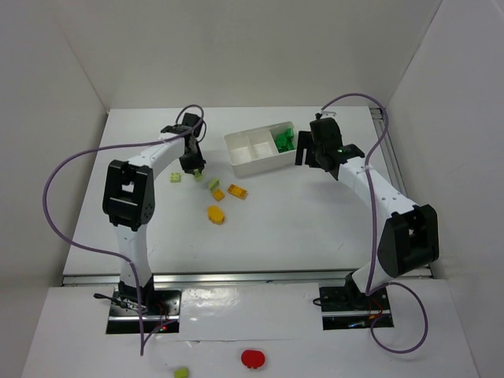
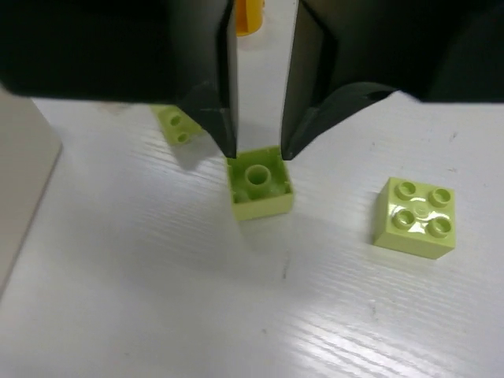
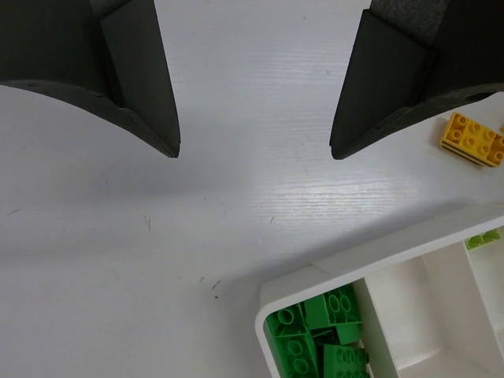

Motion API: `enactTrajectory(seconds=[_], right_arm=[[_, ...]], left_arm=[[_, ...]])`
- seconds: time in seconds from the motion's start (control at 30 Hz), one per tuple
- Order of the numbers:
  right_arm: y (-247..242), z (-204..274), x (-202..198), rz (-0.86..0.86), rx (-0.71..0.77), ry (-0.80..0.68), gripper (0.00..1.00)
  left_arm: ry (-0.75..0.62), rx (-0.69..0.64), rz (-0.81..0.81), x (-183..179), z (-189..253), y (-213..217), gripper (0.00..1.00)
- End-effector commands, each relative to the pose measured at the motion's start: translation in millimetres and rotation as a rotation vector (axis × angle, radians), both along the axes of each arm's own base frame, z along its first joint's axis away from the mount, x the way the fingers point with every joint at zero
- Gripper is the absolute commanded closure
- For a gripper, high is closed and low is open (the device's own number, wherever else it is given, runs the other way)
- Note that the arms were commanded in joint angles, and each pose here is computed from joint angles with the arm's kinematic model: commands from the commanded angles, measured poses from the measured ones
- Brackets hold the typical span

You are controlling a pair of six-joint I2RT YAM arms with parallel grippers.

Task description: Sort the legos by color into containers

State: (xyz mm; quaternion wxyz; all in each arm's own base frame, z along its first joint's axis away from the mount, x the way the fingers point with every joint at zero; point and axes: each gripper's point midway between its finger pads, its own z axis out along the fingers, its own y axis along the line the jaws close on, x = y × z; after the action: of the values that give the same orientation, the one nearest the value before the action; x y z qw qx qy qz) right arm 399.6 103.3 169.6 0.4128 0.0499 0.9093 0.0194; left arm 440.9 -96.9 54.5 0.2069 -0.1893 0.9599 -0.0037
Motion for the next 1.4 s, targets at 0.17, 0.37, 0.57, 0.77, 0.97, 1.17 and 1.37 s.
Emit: enactTrajectory(seconds=[0.17,0.37,0.57,0.77,0.97,1.17,1.37], right_arm=[[7.0,16.6,6.6,0.007,0.004,-0.031,0.16],[6.5,12.8,5.0,0.007,0.0,-0.023,0.16],[4.3,11.6,3.6,0.0,-0.008,-0.016,0.16],[4.3,11.6,3.6,0.0,-0.008,-0.016,0.16],[4.5,7.9,4.2,0.0,-0.012,-0.007,0.16],[2.5,10.4,4.5,-0.001,-0.024,-0.009,0.16],[2.4,12.0,4.2,-0.001,-0.021,-0.02,0.16]], left_arm=[[-0.172,0.026,-0.109,22.1,78.5,-28.4,0.41],[-0.072,0.047,-0.031,14.3,41.3,-18.4,0.15],[0.008,0.003,0.008,13.5,4.0,-13.3,0.14],[0.05,-0.027,0.045,14.2,-22.0,-6.3,0.23],[0.055,-0.033,0.033,13.4,-22.8,-7.8,0.57],[-0.134,-0.018,-0.051,23.3,58.6,-24.4,0.69],[-0.27,-0.053,-0.198,44.3,109.3,-78.7,0.68]])
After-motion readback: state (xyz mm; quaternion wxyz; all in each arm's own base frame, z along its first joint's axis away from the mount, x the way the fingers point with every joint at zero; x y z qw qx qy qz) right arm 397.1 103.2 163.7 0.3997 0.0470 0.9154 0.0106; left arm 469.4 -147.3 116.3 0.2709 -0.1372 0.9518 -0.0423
